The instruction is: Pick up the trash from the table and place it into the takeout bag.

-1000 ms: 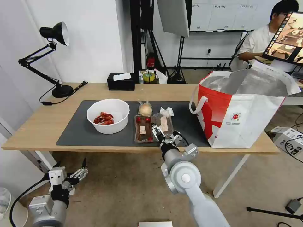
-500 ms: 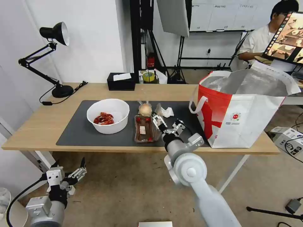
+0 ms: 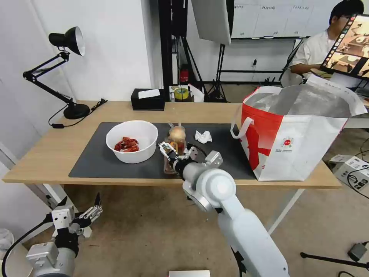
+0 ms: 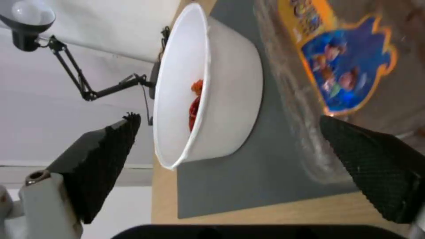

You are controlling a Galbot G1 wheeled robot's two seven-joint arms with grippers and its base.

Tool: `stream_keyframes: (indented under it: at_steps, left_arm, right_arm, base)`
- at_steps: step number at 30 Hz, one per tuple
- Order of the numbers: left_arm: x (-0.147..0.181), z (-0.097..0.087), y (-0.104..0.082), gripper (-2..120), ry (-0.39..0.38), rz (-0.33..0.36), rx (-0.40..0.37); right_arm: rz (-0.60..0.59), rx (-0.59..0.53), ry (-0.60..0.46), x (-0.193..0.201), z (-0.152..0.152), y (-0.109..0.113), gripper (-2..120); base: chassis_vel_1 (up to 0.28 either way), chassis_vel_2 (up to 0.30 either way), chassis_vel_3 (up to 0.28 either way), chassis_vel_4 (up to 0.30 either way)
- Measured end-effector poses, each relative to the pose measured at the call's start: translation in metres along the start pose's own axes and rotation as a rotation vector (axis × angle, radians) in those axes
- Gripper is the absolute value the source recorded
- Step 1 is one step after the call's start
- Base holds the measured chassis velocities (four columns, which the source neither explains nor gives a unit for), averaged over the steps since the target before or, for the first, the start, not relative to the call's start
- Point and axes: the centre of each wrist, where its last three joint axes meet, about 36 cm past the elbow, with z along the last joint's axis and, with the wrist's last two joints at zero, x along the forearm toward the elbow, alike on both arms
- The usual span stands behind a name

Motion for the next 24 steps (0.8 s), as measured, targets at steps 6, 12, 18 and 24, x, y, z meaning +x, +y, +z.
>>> stream_keyframes:
  at_steps: [6, 12, 18, 24]
  left_arm:
    - [-0.002, -0.001, -0.001, 100, -0.006, 0.005, 0.001]
    - [-0.002, -0.004, -0.001, 100, -0.014, 0.011, 0.001]
    - [-0.002, -0.005, -0.001, 100, -0.019, 0.013, 0.001]
    - [-0.001, -0.006, -0.002, 100, -0.023, 0.016, 0.004]
  right_arm:
    - [-0.079, 0.245, -0.118, -0.001, -0.016, -0.018, 100]
    - [-0.192, 0.765, -0.228, -0.006, -0.073, -0.021, 100]
    - [-0.246, 1.083, -0.23, -0.013, -0.119, -0.017, 100]
    - [-0.229, 1.235, -0.126, -0.024, -0.143, -0.021, 84]
  base:
    - [0.0, 0.0, 0.0, 0.0]
    - [0.0, 0.0, 0.0, 0.0]
    - [0.0, 0.0, 0.0, 0.0]
    - [0.0, 0.0, 0.0, 0.0]
